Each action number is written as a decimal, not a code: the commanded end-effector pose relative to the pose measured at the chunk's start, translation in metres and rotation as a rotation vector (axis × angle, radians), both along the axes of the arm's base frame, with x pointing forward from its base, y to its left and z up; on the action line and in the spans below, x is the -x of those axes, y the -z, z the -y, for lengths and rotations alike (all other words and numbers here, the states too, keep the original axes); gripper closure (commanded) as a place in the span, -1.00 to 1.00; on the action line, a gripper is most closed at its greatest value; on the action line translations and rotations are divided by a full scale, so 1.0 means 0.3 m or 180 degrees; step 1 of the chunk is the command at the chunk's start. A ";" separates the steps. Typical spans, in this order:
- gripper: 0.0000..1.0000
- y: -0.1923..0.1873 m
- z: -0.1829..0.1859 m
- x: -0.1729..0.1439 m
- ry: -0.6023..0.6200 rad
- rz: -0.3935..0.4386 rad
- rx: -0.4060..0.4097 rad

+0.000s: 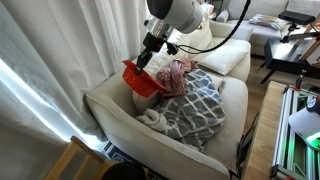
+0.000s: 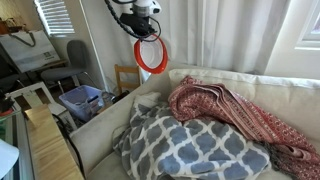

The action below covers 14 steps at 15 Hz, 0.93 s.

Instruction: Place the hat on the couch backrest

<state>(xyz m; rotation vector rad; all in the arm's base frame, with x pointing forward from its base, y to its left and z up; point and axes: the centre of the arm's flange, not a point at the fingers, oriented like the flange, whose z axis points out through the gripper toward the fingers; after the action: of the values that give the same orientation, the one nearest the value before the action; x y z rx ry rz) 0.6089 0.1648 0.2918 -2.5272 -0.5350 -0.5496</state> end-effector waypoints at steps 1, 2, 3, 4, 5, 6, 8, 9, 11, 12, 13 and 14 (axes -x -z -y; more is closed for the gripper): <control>0.97 0.003 -0.031 -0.098 -0.0057 0.0154 -0.0164; 0.97 -0.015 -0.054 -0.164 0.0005 0.0236 -0.0314; 0.97 -0.031 -0.066 -0.212 0.0054 0.0362 -0.0450; 0.97 -0.053 -0.076 -0.261 0.0147 0.0430 -0.0592; 0.97 -0.067 -0.081 -0.307 0.0242 0.0542 -0.0684; 0.97 -0.071 -0.071 -0.354 0.0357 0.0625 -0.0783; 0.97 -0.047 -0.032 -0.438 0.0662 0.0848 -0.0851; 0.97 -0.014 -0.002 -0.472 0.0812 0.0957 -0.0868; 0.97 0.075 0.067 -0.531 0.1134 0.1133 -0.0884; 0.97 0.118 0.096 -0.554 0.1286 0.1184 -0.0945; 0.97 0.173 0.133 -0.576 0.1435 0.1272 -0.0935; 0.97 0.212 0.158 -0.587 0.1570 0.1330 -0.0963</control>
<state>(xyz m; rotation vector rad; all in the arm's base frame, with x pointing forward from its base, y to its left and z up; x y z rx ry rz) 0.7559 0.1317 0.2762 -2.3228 -0.0672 -1.1162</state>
